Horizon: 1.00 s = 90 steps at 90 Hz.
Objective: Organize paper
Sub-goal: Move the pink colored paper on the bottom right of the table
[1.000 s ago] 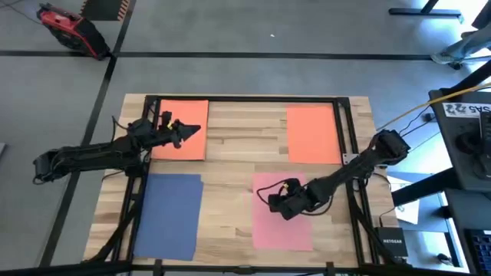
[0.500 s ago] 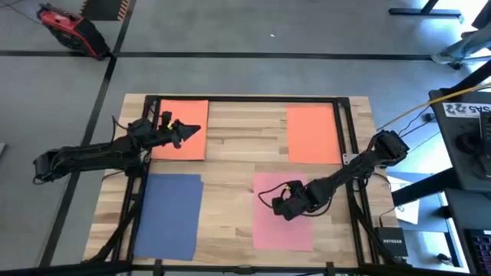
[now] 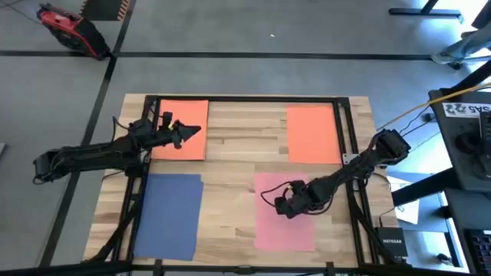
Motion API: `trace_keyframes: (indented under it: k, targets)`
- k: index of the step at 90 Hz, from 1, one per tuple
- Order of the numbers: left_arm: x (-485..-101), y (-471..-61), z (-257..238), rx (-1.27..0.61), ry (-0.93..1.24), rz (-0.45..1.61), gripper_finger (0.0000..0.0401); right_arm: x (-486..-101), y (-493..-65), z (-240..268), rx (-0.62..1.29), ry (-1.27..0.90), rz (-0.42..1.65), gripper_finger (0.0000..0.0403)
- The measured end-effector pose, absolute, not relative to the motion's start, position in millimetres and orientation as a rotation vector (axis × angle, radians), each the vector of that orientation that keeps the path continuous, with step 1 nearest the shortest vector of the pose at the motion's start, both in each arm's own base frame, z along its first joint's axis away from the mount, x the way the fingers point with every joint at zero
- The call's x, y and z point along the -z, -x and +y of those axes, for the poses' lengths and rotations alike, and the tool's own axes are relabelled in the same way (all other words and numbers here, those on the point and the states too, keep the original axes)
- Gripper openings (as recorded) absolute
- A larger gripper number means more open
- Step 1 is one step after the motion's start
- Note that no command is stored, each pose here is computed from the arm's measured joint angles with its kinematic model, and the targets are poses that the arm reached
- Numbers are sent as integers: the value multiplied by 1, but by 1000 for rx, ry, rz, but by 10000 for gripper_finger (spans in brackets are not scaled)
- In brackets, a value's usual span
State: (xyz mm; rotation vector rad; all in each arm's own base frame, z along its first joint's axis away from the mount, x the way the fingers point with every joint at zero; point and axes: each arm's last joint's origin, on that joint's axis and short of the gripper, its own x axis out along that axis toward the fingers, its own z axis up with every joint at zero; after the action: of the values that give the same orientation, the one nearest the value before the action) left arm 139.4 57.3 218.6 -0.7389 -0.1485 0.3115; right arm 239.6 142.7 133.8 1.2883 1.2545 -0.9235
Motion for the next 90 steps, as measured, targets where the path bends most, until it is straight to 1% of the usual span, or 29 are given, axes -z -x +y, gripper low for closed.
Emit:
trace_keyframes:
  k: [25, 41, 61, 70, 84, 90]
  targets:
    - [-218, -139, 57, -314, 740, -143, 0, -141, -220, 133, 1067, -1201, 1342, 0]
    - [-218, -139, 57, -314, 740, -143, 0, -149, -212, 130, 1097, -1165, 1358, 0]
    - [-218, -139, 57, -314, 740, -143, 0, -149, -201, 143, 1133, -1156, 1369, 0]
    - [-218, -139, 57, -314, 740, -143, 0, -152, -200, 151, 1096, -1196, 1279, 0]
    - [-218, -139, 57, -314, 740, -143, 0, -160, -209, 158, 997, -1296, 989, 0]
    - [-218, -139, 57, -314, 741, -144, 0, -161, -214, 160, 958, -1318, 932, 0]
